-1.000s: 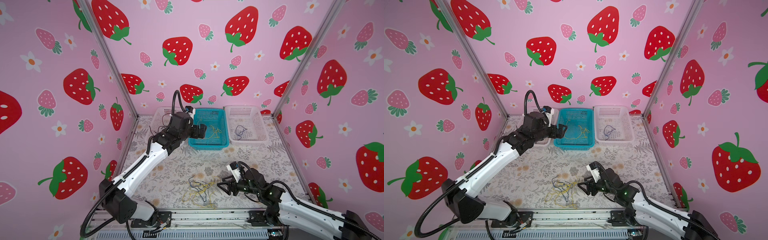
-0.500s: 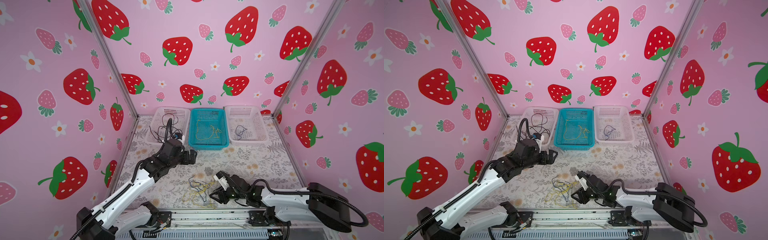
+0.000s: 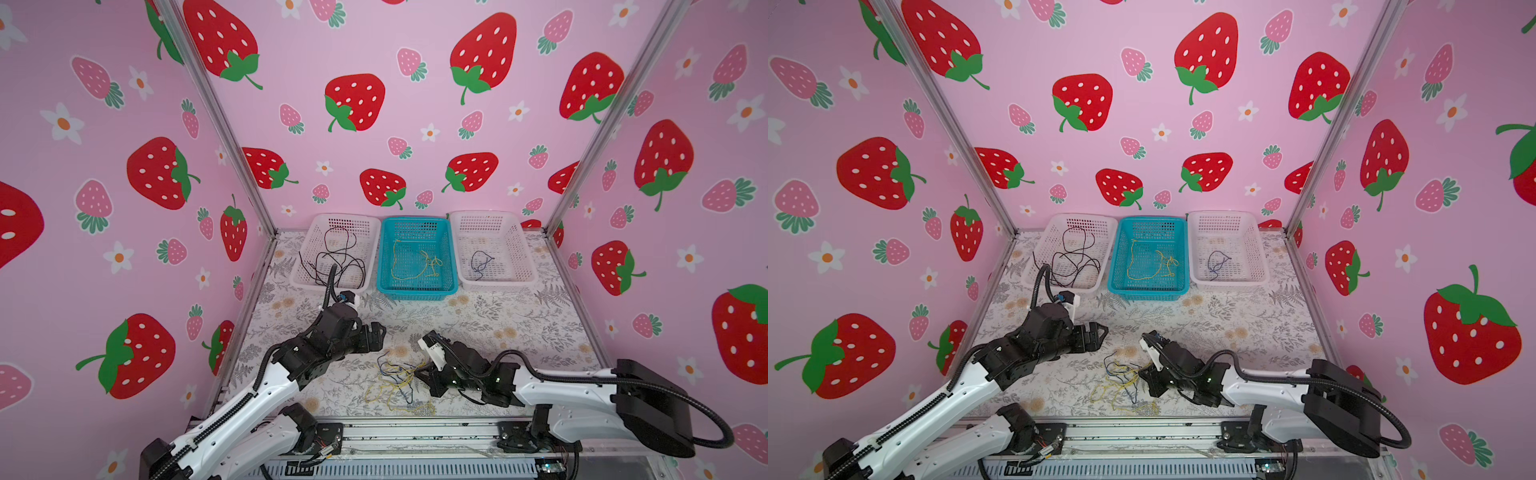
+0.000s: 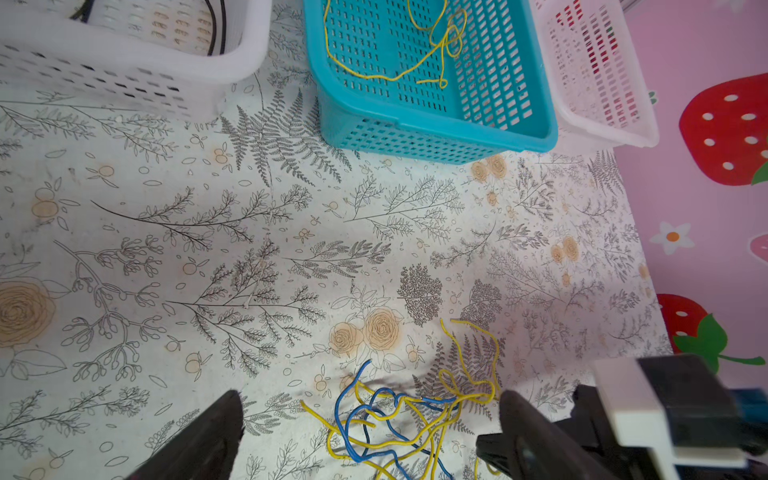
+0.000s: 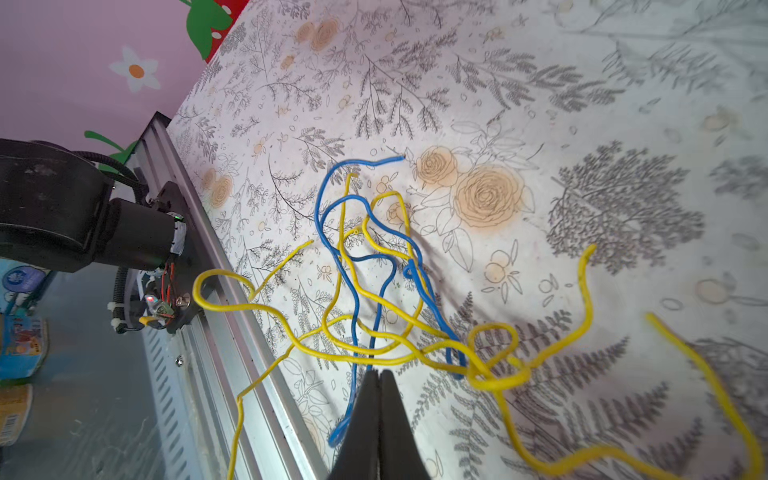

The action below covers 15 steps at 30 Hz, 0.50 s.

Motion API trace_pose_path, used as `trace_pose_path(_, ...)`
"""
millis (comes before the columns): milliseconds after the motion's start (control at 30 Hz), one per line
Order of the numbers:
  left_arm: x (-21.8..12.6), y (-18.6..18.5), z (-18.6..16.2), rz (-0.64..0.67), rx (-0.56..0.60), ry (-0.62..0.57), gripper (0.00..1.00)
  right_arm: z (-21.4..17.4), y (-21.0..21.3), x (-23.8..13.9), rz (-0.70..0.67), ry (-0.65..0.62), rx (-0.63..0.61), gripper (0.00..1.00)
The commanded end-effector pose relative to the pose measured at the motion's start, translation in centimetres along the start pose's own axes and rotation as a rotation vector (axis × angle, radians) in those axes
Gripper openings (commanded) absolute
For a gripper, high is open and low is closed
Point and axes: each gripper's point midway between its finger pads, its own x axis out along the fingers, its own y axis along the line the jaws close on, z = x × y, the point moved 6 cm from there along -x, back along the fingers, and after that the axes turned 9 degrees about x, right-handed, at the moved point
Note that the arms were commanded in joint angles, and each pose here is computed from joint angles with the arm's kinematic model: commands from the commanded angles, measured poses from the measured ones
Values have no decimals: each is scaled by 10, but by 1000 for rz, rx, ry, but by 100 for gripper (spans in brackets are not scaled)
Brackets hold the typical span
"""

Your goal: Untangle the cables

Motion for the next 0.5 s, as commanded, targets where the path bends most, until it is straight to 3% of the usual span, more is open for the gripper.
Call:
trace_pose_path(0, 1, -3, -2, -18, -29, -5, 97, 28, 19, -23, -9, -75, -94, 0)
trace_pose_path(467, 12, -18, -12, -134, -36, -9, 86, 129, 78, -126, -38, -416, -294, 0)
